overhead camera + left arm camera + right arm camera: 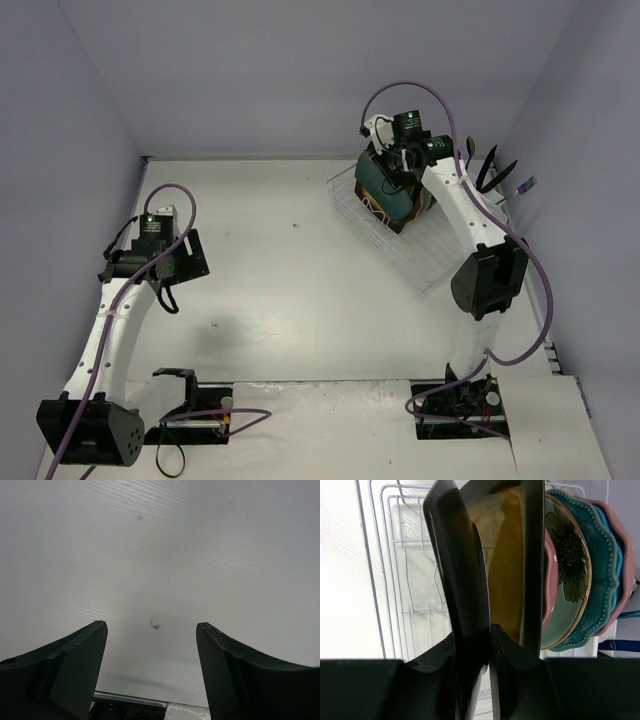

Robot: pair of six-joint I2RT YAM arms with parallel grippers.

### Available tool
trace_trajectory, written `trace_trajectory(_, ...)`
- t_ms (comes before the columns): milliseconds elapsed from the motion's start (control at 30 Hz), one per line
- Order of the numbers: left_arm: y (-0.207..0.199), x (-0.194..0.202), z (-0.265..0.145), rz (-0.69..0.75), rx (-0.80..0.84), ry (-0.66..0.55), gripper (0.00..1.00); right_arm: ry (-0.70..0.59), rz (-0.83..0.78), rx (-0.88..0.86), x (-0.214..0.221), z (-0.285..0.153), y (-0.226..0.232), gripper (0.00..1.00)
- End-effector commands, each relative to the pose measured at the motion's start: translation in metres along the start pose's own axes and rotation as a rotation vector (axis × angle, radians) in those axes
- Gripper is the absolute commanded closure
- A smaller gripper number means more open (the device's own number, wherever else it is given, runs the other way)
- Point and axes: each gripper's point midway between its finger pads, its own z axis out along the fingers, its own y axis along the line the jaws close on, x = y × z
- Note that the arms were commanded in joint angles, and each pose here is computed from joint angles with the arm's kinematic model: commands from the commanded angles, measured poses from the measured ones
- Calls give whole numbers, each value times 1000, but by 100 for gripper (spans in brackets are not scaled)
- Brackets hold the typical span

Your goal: Load the plates into the dish rack

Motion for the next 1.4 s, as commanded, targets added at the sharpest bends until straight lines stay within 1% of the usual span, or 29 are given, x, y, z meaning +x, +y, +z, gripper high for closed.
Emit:
trace_trajectory(0, -2, -12, -8, 22, 2, -36, 28, -173, -5, 116, -49, -29, -34, 100)
trace_trajectory(133, -3, -9, -7, 24, 5, -29, 28, -144, 2, 92, -40, -14, -33, 100)
trace_trajectory(400, -3, -10, -7, 30, 6, -29, 28, -95, -5, -43, -25, 16, -5, 100)
trace_trajectory(500, -3, -9, -8, 30, 5, -27, 28, -71, -2, -47, -19, 22, -4, 100)
trace_trajectory(567, -3, -8, -8, 34, 4, -23, 28, -48, 0, -41, -13, 26, -4, 97)
trace_trajectory(633, -2, -8, -8, 35, 4, -21, 28, -40, 4, -32, -11, 27, -5, 91)
trace_trajectory(667, -2, -8, -8, 34, 4, -23, 28, -42, 5, -26, -11, 27, -5, 86)
trace_trajectory(700, -3, -8, -8, 36, 6, -24, 28, -41, 14, -18, -11, 27, -6, 74)
trace_trajectory(767, -2, -7, -8, 35, 4, -21, 28, -38, 16, -10, -10, 26, -7, 68)
trace_trajectory(867, -7, -7, -9, 34, 29, -16, 28, -37, 26, 17, -9, 23, -11, 56)
trace_trajectory(900, -8, -7, -10, 35, 32, -17, 28, -37, 29, 28, -9, 22, -13, 49)
trace_trajectory(1000, -8, -9, -12, 34, 33, -23, 28, -49, 43, 76, -10, 17, -21, 42)
trace_trajectory(1133, -8, -11, -18, 34, 38, -36, 28, -89, 75, 123, -15, -1, -29, 37)
trace_trajectory(1167, -8, -10, -20, 34, 39, -37, 28, -134, 96, 140, -25, -14, -32, 36)
trace_trajectory(1233, -8, -11, -24, 35, 40, -40, 28, -170, 122, 152, -29, -28, -33, 32)
trace_trajectory(1267, -8, -12, -27, 36, 44, -48, 28, -237, 141, 179, -42, -49, -39, 31)
trace_trajectory(1300, -9, -12, -29, 37, 45, -50, 28, -270, 171, 187, -46, -59, -40, 28)
trace_trajectory(1367, -9, -16, -37, 40, 49, -70, 28, -369, 197, 218, -57, -93, -44, 25)
